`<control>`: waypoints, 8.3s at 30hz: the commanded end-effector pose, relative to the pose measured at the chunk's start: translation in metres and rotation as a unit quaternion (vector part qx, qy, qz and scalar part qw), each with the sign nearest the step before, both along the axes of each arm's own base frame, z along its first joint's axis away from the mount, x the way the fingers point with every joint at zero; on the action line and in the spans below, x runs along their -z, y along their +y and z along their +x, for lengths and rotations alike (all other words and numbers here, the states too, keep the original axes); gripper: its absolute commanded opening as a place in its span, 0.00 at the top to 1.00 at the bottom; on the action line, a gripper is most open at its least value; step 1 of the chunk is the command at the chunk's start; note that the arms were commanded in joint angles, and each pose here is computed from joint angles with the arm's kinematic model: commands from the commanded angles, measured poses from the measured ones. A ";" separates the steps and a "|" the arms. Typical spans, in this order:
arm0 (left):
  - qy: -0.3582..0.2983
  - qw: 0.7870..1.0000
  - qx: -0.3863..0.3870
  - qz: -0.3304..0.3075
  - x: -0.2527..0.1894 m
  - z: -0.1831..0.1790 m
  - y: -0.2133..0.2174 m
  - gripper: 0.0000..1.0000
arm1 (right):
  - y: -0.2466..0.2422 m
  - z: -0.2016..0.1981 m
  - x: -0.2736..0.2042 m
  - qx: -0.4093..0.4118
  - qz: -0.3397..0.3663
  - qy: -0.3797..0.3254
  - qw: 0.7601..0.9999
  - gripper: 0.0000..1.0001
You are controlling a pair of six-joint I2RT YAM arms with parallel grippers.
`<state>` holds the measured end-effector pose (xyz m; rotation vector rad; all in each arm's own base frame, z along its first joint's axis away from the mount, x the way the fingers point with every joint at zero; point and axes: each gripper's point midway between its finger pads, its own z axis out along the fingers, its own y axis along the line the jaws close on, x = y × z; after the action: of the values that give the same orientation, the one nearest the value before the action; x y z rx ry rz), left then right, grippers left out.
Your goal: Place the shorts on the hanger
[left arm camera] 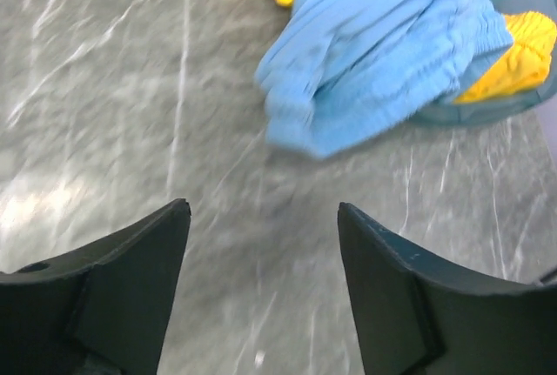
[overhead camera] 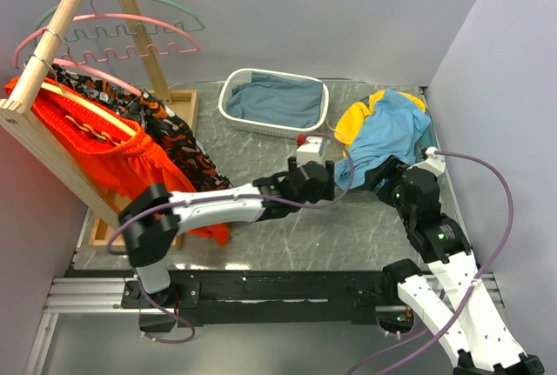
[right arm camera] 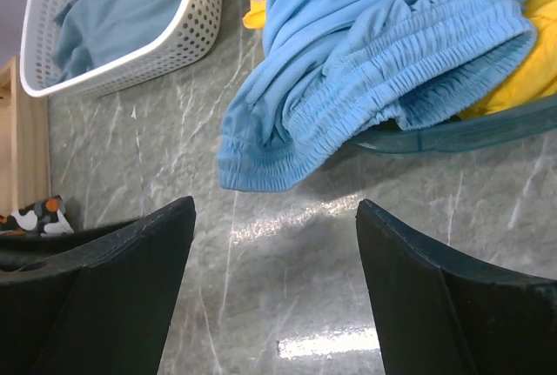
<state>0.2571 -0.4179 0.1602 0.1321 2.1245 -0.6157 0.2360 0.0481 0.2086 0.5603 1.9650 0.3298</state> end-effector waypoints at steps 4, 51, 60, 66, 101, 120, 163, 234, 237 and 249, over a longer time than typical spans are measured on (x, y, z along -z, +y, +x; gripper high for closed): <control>-0.047 0.999 0.007 -0.020 -0.021 0.053 -0.045 0.34 | -0.014 0.001 -0.012 0.038 -0.014 -0.015 0.999 0.18; -0.032 0.992 0.085 -0.083 -0.070 0.062 -0.056 0.99 | -0.128 0.117 0.085 0.205 0.111 0.069 0.970 0.72; -0.102 0.985 0.077 -0.113 -0.155 0.061 -0.036 0.99 | -0.121 0.117 -0.024 0.166 0.093 -0.030 0.981 1.00; -0.167 0.972 0.064 -0.155 -0.236 0.051 -0.006 0.99 | -0.096 0.098 -0.137 0.102 0.083 -0.137 0.982 1.00; -0.068 0.985 -0.089 -0.129 -0.152 0.033 0.096 0.96 | 0.009 0.083 -0.065 -0.061 0.068 0.005 0.996 1.00; 0.015 0.996 -0.066 -0.061 -0.021 -0.002 0.120 0.23 | 0.129 0.098 -0.172 -0.320 -0.025 -0.202 0.925 0.37; -0.218 0.859 -0.456 -0.080 -0.309 0.210 0.250 0.35 | 0.156 0.068 0.021 -0.346 0.085 0.024 0.934 0.40; -0.246 0.793 -0.536 -0.153 -0.311 0.289 0.372 0.55 | 0.167 0.068 0.053 -0.371 0.095 0.090 0.920 0.41; -0.250 0.792 -0.536 -0.149 -0.309 0.294 0.372 0.64 | 0.167 0.069 0.052 -0.370 0.094 0.088 0.920 0.41; -0.263 0.799 -0.518 -0.156 -0.321 0.280 0.372 0.87 | 0.167 0.072 0.051 -0.368 0.092 0.089 0.921 0.41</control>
<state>0.5560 -0.0506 0.4411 -0.9372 1.2952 -0.1382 0.2944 0.2113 0.1371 -0.0408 2.3421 0.9679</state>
